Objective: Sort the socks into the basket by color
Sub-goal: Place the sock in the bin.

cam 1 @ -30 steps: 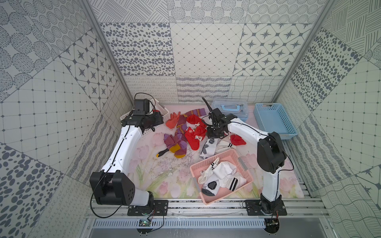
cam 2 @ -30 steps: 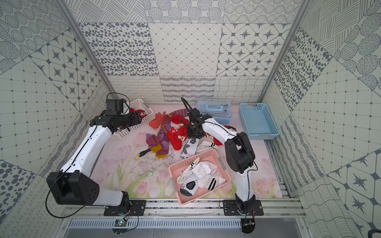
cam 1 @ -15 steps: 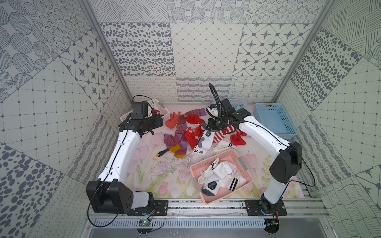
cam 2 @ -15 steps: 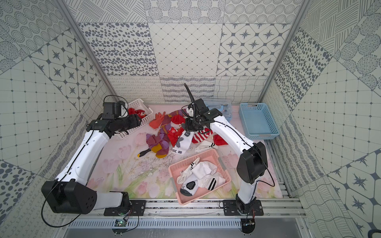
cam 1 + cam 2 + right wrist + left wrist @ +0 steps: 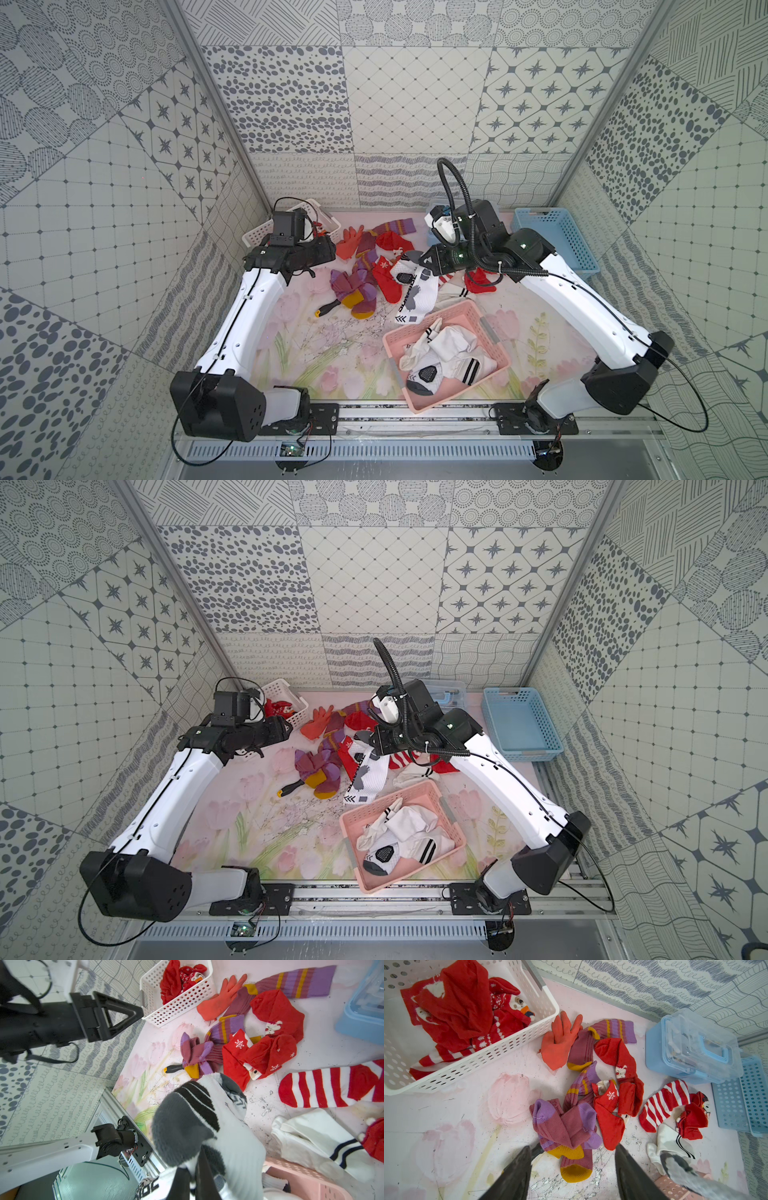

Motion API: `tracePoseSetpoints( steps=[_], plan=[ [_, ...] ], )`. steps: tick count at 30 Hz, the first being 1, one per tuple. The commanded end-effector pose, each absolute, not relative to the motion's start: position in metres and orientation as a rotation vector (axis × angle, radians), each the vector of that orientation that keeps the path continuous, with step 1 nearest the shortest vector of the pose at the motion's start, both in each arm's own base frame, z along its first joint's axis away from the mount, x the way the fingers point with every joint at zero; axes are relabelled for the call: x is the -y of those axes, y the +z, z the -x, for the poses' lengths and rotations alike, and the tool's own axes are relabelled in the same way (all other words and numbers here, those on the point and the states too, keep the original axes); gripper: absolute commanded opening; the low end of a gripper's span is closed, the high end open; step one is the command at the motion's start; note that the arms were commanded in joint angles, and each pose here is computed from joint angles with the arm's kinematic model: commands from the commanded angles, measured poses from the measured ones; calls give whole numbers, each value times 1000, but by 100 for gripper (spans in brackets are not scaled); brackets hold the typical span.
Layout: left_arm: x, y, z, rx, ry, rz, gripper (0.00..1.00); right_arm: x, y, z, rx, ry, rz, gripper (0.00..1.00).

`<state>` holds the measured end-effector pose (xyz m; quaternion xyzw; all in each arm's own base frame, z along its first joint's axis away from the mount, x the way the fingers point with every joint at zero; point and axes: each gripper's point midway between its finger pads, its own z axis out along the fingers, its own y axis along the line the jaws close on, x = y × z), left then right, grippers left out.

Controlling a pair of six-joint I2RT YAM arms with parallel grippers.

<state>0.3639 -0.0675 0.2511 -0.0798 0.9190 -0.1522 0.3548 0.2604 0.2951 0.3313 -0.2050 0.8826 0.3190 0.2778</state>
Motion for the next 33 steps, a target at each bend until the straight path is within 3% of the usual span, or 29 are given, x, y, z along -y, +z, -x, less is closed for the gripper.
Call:
tracePoseSetpoints(
  steps=[1,16,33],
  plan=[
    [83,252,-366,-2365,-428,158,64,-282,337,-233,-2366,861,543,0],
    [129,237,-371,-2419,-451,-1,63,-236,294,-143,-2511,967,417,0],
    [139,242,-367,-2426,-436,-65,63,-191,147,-208,-2747,326,-130,0]
  ],
)
